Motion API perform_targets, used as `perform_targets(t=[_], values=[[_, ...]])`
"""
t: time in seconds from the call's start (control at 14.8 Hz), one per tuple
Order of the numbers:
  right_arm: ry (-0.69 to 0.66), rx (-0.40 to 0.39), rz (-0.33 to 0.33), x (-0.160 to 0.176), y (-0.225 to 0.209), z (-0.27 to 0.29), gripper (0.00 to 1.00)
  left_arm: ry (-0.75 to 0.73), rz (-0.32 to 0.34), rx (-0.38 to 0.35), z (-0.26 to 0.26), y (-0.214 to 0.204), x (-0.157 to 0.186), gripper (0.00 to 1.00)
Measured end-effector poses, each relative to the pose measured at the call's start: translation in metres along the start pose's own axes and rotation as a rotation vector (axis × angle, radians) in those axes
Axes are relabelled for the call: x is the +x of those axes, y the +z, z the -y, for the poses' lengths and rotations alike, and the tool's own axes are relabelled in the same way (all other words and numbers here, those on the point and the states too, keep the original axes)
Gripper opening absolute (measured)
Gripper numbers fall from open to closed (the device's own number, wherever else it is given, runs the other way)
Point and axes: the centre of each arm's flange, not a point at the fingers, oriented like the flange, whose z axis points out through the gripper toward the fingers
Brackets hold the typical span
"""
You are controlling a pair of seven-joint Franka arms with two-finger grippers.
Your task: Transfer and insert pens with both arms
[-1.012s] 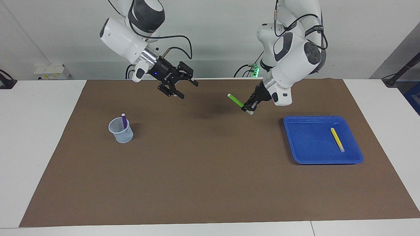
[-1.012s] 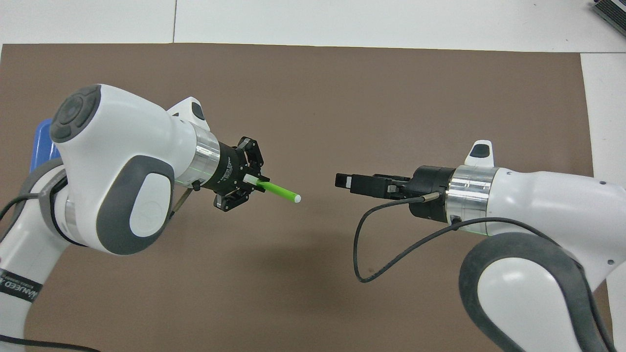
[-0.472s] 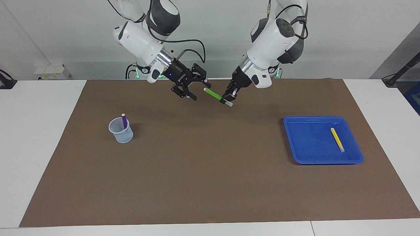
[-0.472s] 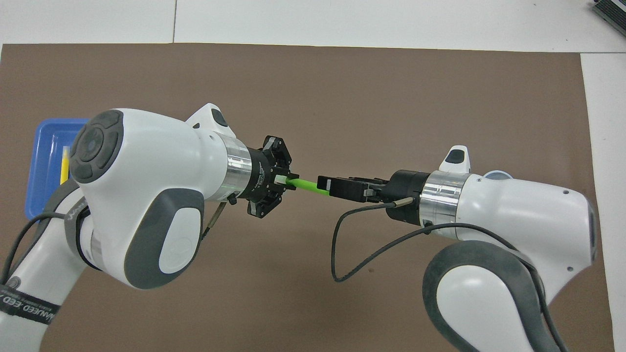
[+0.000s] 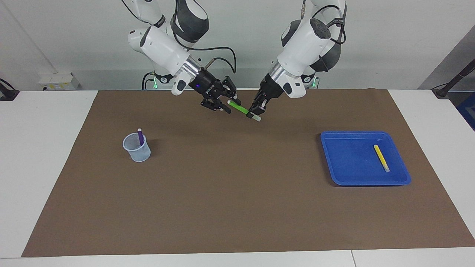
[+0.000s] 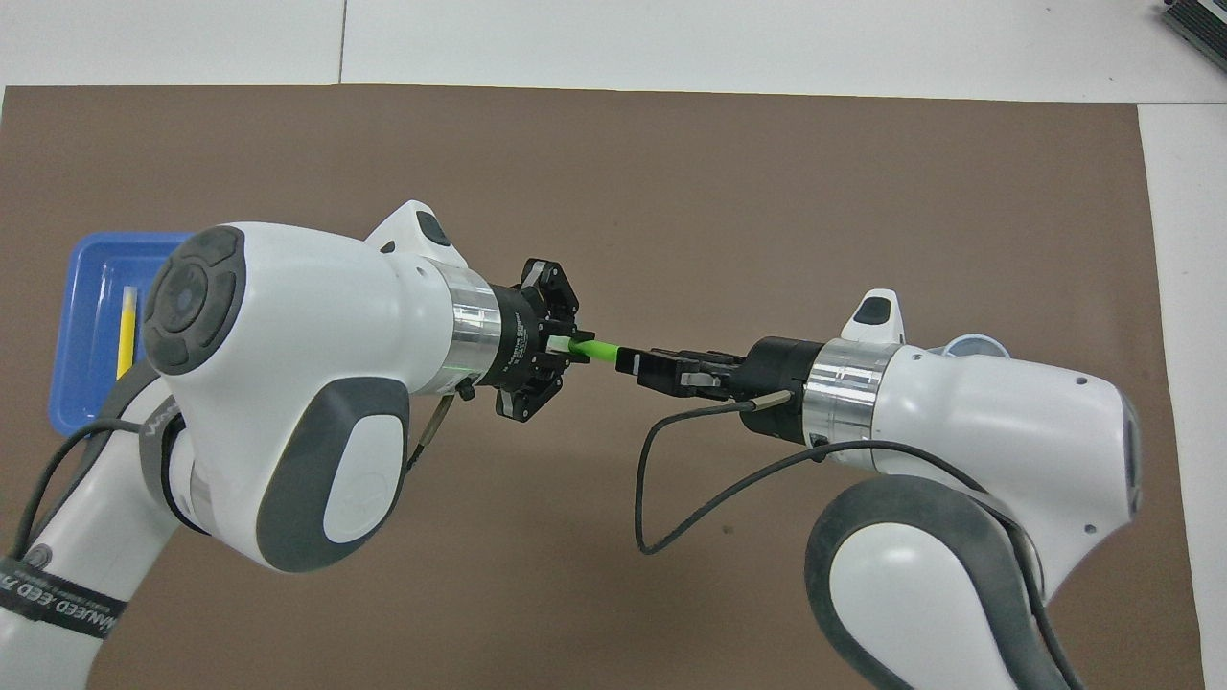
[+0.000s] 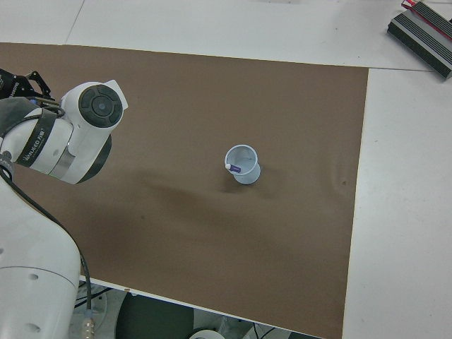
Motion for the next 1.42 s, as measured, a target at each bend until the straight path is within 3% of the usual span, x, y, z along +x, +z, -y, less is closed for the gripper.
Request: perform_targets(t=[0.07, 0.2, 0.27, 1.01, 1.15, 1.42], values=[[-0.001, 0.003, 0.000, 0.000, 0.000, 0.001, 0.31, 0.000, 0.000, 0.000, 0.000, 0.002, 0.000, 0.17], [0.000, 0.002, -0.001, 0.000, 0.000, 0.001, 0.30, 0.003, 0.001, 0.001, 0.001, 0.002, -0.003, 0.17], [0.000, 0.006, -0.001, 0.000, -0.001, 0.003, 0.22, 0.002, 0.001, 0.000, 0.001, 0.003, -0.003, 0.17], [-0.001, 0.005, -0.001, 0.000, -0.001, 0.003, 0.22, 0.003, 0.001, 0.000, 0.001, 0.004, -0.003, 0.17], [-0.021, -0.015, 0.004, 0.000, 0.000, 0.001, 0.22, 0.004, 0.002, -0.001, 0.001, 0.002, -0.004, 0.30], [-0.063, -0.069, 0.023, 0.002, -0.002, -0.008, 0.22, 0.005, 0.003, -0.011, 0.002, -0.004, -0.005, 0.75]])
